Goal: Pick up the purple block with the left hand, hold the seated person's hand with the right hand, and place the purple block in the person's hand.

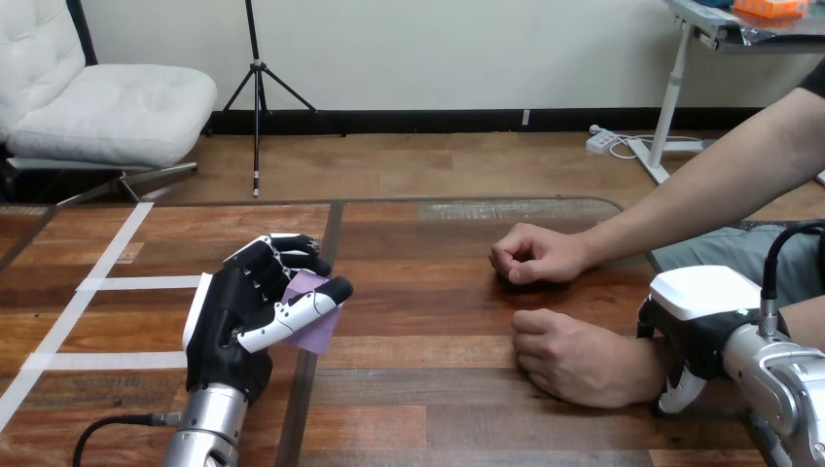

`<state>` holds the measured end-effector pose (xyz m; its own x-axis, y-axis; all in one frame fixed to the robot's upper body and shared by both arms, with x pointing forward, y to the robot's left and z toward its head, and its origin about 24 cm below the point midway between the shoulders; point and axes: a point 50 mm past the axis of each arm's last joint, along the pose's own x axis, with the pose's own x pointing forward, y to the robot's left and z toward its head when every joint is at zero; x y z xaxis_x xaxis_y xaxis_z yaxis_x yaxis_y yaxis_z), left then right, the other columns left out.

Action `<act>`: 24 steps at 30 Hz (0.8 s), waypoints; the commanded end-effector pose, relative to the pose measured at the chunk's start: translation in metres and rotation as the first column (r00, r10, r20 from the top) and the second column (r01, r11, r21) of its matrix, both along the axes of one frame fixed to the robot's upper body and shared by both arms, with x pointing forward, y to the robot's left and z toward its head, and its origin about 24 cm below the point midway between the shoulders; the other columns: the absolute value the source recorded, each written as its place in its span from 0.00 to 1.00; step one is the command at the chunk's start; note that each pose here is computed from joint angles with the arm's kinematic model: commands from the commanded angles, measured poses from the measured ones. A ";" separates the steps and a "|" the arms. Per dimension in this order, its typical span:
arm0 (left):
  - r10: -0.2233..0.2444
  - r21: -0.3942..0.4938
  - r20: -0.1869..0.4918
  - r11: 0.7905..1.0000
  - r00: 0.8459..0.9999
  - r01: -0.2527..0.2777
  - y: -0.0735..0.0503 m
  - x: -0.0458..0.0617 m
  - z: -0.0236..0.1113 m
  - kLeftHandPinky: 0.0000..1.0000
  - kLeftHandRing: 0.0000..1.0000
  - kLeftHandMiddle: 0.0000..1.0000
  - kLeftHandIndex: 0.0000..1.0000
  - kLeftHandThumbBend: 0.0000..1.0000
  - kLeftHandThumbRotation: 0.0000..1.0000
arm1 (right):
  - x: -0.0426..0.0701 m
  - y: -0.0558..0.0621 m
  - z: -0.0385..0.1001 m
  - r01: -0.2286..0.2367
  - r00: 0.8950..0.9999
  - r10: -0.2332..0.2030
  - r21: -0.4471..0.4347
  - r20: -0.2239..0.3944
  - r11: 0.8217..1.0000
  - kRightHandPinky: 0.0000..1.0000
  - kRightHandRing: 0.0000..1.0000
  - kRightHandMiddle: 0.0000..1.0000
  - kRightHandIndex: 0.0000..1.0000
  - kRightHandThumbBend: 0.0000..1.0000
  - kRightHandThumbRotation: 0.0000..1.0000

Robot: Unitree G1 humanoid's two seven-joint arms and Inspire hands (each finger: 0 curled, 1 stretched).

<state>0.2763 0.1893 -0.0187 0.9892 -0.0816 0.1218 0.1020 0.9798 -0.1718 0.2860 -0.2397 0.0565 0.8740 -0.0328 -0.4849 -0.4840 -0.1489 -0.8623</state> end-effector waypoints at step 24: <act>0.010 0.012 0.068 1.000 0.998 -0.011 0.004 0.012 0.017 0.35 0.39 0.46 0.48 0.95 0.08 | 0.007 0.002 0.006 -0.005 0.998 0.003 0.036 0.062 0.999 0.36 0.47 0.51 0.54 0.74 0.00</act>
<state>0.2762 0.1899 -0.0188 0.9900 -0.0739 0.1201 0.0942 0.9804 -0.1729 0.2870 -0.2399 0.0560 0.8827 -0.0285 -0.4691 -0.4686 -0.1297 -0.8738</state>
